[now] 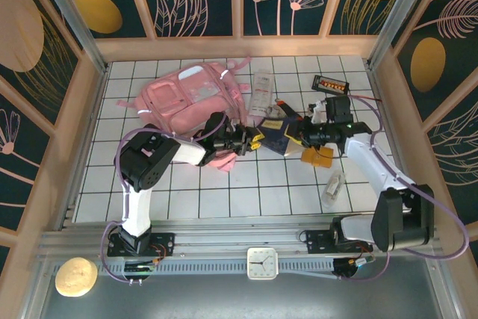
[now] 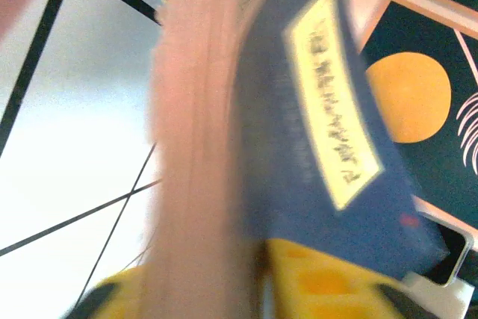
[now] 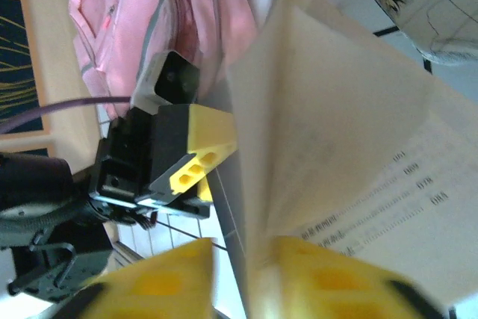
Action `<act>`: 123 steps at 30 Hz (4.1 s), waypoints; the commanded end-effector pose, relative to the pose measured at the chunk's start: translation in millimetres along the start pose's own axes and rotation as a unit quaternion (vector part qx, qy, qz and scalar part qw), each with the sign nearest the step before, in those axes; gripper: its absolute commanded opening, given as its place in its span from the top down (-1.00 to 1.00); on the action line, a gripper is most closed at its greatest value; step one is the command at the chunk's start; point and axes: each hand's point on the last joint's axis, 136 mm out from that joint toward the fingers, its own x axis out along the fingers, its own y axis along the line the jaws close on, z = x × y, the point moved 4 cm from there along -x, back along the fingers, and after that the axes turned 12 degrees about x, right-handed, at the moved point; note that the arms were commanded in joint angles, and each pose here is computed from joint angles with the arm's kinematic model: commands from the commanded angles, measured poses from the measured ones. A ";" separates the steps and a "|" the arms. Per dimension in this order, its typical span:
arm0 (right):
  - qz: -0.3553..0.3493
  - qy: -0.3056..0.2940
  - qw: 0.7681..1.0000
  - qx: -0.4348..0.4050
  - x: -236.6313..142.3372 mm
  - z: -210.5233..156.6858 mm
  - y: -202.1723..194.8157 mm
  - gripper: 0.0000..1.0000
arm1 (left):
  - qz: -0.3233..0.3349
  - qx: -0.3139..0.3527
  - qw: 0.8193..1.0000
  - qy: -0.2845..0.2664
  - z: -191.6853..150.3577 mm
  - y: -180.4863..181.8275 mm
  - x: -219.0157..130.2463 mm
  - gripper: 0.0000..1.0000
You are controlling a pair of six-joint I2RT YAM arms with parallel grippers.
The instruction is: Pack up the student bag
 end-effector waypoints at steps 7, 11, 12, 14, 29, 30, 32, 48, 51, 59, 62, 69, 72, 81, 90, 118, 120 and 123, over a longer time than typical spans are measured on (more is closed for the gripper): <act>-0.055 -0.060 0.997 0.001 -53.4 1.9 -10.9 -0.35 | 0.033 0.086 0.996 0.009 3.5 -34.2 -6.3 1.00; -0.054 -0.101 0.993 -0.019 -78.4 19.9 12.5 -0.72 | 0.098 0.268 0.958 0.033 5.1 -102.0 -22.8 1.00; -0.052 -0.110 0.992 -0.027 -83.8 24.7 19.0 -0.89 | 0.113 0.321 0.939 0.043 3.5 -119.9 -28.9 1.00; -0.033 -0.117 0.992 -0.043 -90.4 32.3 33.2 -0.98 | 0.127 0.409 0.902 0.062 -1.8 -146.2 -43.6 1.00; 0.204 0.037 0.956 -0.206 -70.3 18.2 135.6 -0.98 | -0.138 0.488 0.849 0.146 -43.2 -197.7 -141.9 1.00; 0.209 0.051 0.952 -0.216 -62.6 12.2 140.8 -0.99 | -0.141 0.487 0.849 0.148 -45.1 -197.3 -143.1 1.00; 0.218 0.078 0.944 -0.236 -45.9 0.1 149.3 -0.99 | -0.148 0.489 0.846 0.151 -49.8 -197.4 -146.6 1.00; 0.235 0.127 0.937 -0.223 -2.6 -15.7 144.0 -0.84 | -0.161 0.485 0.846 0.152 -64.9 -191.8 -159.2 1.00; 0.272 0.140 0.923 -0.234 -12.6 -30.5 156.1 -0.64 | -0.155 0.481 0.850 0.151 -62.5 -187.4 -157.0 1.00; 0.279 0.142 0.921 -0.232 -32.4 -50.8 153.6 -0.01 | -0.103 0.460 0.869 0.152 -45.5 -160.5 -145.1 1.00; 0.279 0.134 0.921 -0.234 -37.5 -53.1 154.9 0.23 | -0.083 0.454 0.873 0.158 -41.1 -150.1 -141.2 1.00; 0.262 0.123 0.931 -0.223 -30.7 -51.0 149.0 1.00 | -0.084 0.456 0.872 0.153 -39.0 -156.2 -140.4 1.00; 0.242 0.100 0.940 -0.217 -31.4 -43.6 142.6 1.00 | -0.067 0.464 0.872 0.141 -37.0 -154.7 -143.3 0.53; 0.109 -0.123 0.984 -0.068 -79.0 45.0 64.7 1.00 | 0.282 0.571 0.770 0.041 12.6 -94.2 -165.1 -0.97; 0.116 -0.113 0.985 -0.055 -69.7 47.4 61.4 1.00 | 0.383 0.588 0.708 0.077 35.9 -37.7 -114.8 -0.49; 0.147 -0.085 0.984 -0.051 -54.0 48.9 61.8 1.00 | 0.584 0.557 0.581 0.107 78.8 57.2 -110.4 0.94; 0.148 -0.086 0.984 -0.050 -54.2 48.4 61.1 1.00 | 0.584 0.555 0.586 0.089 78.6 44.2 -114.0 1.00; 0.149 -0.082 0.984 -0.046 -53.9 45.4 61.7 1.00 | 0.563 0.554 0.611 0.053 72.1 -0.8 -117.9 1.00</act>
